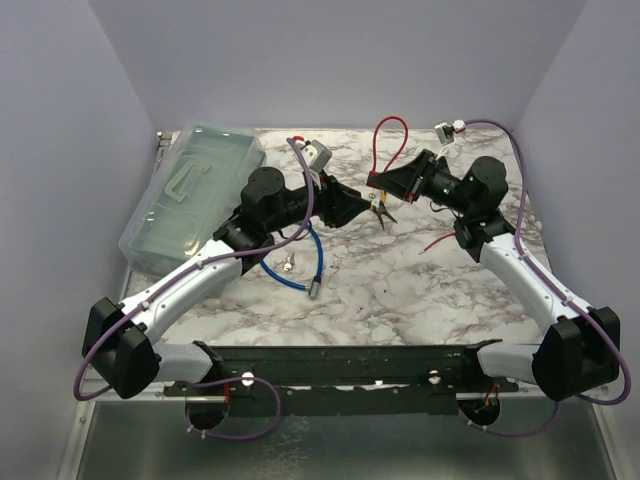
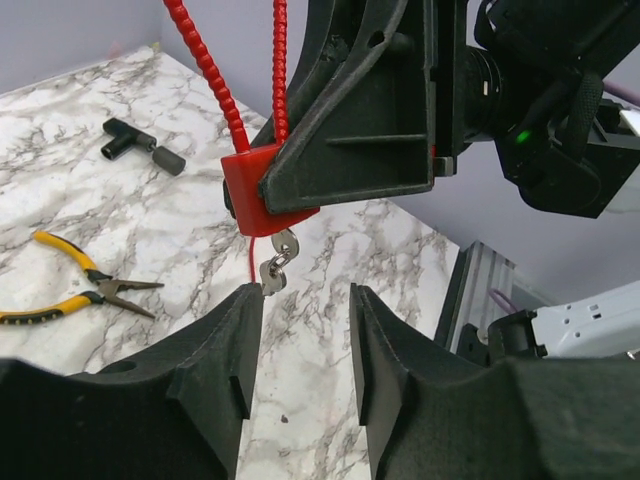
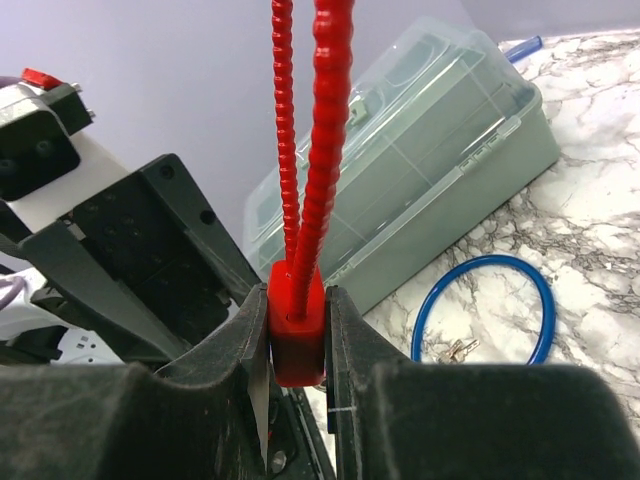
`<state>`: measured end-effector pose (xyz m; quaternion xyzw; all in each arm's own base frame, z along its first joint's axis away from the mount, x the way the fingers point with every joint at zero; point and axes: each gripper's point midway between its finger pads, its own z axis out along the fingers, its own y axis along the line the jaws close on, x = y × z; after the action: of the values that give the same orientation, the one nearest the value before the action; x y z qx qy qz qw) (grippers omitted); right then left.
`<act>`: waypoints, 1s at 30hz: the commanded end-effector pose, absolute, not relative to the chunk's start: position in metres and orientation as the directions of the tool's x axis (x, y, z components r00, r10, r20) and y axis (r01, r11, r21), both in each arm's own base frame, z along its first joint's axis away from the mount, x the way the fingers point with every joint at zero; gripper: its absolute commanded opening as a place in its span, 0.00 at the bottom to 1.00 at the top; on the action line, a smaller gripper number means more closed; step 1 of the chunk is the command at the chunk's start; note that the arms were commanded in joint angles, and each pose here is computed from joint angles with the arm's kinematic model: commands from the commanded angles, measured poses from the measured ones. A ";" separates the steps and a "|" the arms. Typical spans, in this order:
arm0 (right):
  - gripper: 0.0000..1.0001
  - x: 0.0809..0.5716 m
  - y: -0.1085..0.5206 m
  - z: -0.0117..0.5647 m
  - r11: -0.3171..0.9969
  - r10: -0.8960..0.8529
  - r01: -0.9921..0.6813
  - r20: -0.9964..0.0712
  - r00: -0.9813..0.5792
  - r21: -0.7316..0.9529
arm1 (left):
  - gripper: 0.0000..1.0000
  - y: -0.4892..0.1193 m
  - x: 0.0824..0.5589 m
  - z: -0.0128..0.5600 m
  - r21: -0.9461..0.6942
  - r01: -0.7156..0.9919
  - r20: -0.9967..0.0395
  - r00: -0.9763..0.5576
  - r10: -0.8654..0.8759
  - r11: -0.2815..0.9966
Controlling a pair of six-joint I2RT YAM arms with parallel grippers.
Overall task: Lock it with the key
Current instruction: Lock the lock.
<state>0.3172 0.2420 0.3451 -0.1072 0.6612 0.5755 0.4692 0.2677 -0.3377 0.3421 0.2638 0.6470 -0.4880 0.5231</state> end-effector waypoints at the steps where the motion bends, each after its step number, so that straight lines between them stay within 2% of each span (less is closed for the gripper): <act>1: 0.00 0.317 0.242 0.372 0.279 0.425 -0.721 -0.755 -0.500 0.634 | 0.43 -0.348 0.277 0.357 -0.397 0.842 -0.914 -0.326 -0.243 0.365; 16: 0.00 0.314 0.242 0.369 0.265 0.427 -0.715 -0.743 -0.515 0.647 | 0.39 -0.362 0.293 0.360 -0.439 0.821 -0.891 -0.346 -0.294 0.364; 24: 0.00 0.310 0.243 0.377 0.245 0.428 -0.734 -0.750 -0.504 0.633 | 0.18 -0.364 0.289 0.359 -0.481 0.809 -0.870 -0.392 -0.301 0.337; 28: 0.00 0.302 0.245 0.385 0.215 0.411 -0.775 -0.775 -0.481 0.595 | 0.02 -0.365 0.274 0.362 -0.510 0.820 -0.850 -0.434 -0.298 0.259; 30: 0.00 0.298 0.246 0.386 0.200 0.400 -0.791 -0.785 -0.474 0.579 | 0.00 -0.365 0.265 0.368 -0.531 0.823 -0.833 -0.464 -0.302 0.200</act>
<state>0.3123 0.2440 0.3575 -0.1076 0.6449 0.5974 0.4644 0.2860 -0.3636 0.3474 0.2028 0.6448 -0.5424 0.4988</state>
